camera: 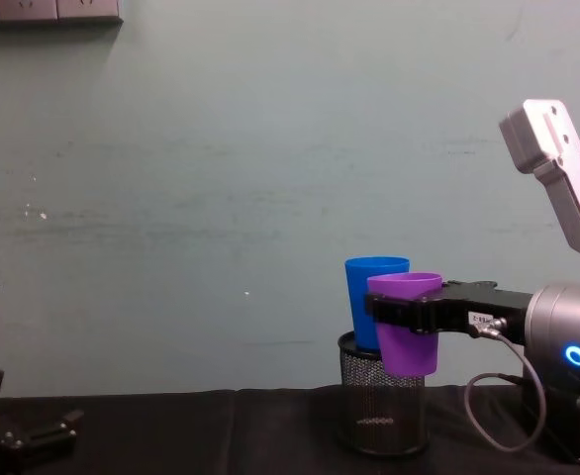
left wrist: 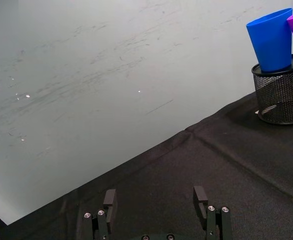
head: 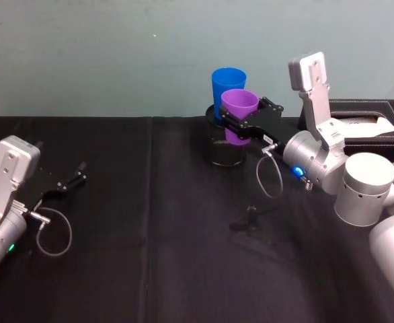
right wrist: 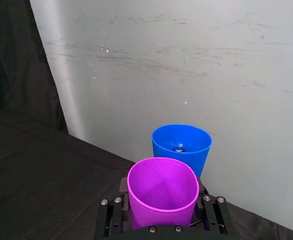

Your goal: Pick up one cup with a gripper and tap it against the other cup.

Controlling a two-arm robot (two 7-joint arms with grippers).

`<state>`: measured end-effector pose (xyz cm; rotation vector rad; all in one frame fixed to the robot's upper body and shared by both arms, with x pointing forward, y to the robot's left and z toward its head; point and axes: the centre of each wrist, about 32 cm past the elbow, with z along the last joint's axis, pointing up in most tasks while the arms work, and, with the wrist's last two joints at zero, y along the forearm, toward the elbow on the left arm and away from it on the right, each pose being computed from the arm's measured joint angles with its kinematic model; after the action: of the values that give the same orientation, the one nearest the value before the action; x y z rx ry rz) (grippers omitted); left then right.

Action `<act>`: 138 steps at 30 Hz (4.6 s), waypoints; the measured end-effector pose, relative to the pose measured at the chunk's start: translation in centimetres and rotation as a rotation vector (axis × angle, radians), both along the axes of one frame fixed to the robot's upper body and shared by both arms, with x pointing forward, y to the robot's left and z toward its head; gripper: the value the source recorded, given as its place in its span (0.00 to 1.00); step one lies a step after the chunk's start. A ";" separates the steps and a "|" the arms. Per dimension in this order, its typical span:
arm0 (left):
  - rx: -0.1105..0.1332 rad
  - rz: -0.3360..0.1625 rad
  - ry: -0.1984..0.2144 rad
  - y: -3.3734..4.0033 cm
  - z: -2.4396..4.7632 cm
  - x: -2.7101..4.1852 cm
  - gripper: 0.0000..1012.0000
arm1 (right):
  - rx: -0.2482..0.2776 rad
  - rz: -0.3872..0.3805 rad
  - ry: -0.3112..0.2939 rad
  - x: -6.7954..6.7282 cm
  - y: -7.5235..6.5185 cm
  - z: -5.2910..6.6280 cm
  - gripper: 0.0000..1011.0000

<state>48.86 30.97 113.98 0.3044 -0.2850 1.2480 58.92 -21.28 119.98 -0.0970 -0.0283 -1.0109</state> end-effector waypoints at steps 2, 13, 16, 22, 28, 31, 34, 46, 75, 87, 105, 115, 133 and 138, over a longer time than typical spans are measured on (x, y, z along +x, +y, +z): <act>0.000 0.000 0.000 0.00 0.00 0.00 0.99 | 0.000 0.000 0.000 0.0 0.0 0.0 0.71; 0.000 0.000 0.000 0.00 0.00 0.00 0.99 | -0.001 0.000 0.000 0.0 0.0 0.0 0.71; 0.000 0.000 0.000 0.00 0.00 0.00 0.99 | -0.001 0.000 0.000 0.0 0.0 0.0 0.71; 0.000 0.000 0.000 0.00 0.00 0.00 0.99 | -0.001 0.000 0.000 0.0 0.0 0.0 0.71; 0.000 0.000 0.000 0.00 0.00 0.00 0.99 | -0.001 0.000 0.000 0.0 0.0 0.0 0.71; 0.000 0.000 0.000 0.00 0.00 0.00 0.99 | -0.001 0.000 0.000 0.0 0.0 0.0 0.71; 0.000 0.000 0.000 0.00 0.00 0.00 0.99 | -0.001 0.000 0.000 0.0 0.0 0.0 0.71; 0.000 0.000 0.000 0.00 0.00 0.00 0.99 | -0.001 0.000 0.000 0.0 0.0 0.0 0.71; 0.000 0.000 0.000 0.00 0.00 0.00 0.99 | -0.001 0.000 0.000 0.0 0.0 0.0 0.71; 0.000 0.000 0.000 0.00 0.00 0.00 0.99 | -0.001 0.000 0.000 0.0 0.0 0.0 0.71; 0.000 0.000 0.000 0.00 0.00 0.00 0.99 | -0.001 0.000 0.000 0.0 0.0 0.0 0.71; 0.000 0.000 0.000 0.00 0.00 0.00 0.99 | -0.001 0.000 0.000 0.0 0.0 0.0 0.71; 0.000 0.000 0.000 0.00 0.00 0.00 0.99 | -0.001 0.000 0.000 0.0 0.0 0.0 0.71; 0.000 0.000 0.000 0.00 0.00 0.00 0.99 | -0.001 0.000 0.000 0.0 0.0 0.0 0.71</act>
<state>48.86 30.97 113.98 0.3044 -0.2851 1.2480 58.91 -21.30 119.98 -0.0976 -0.0284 -1.0112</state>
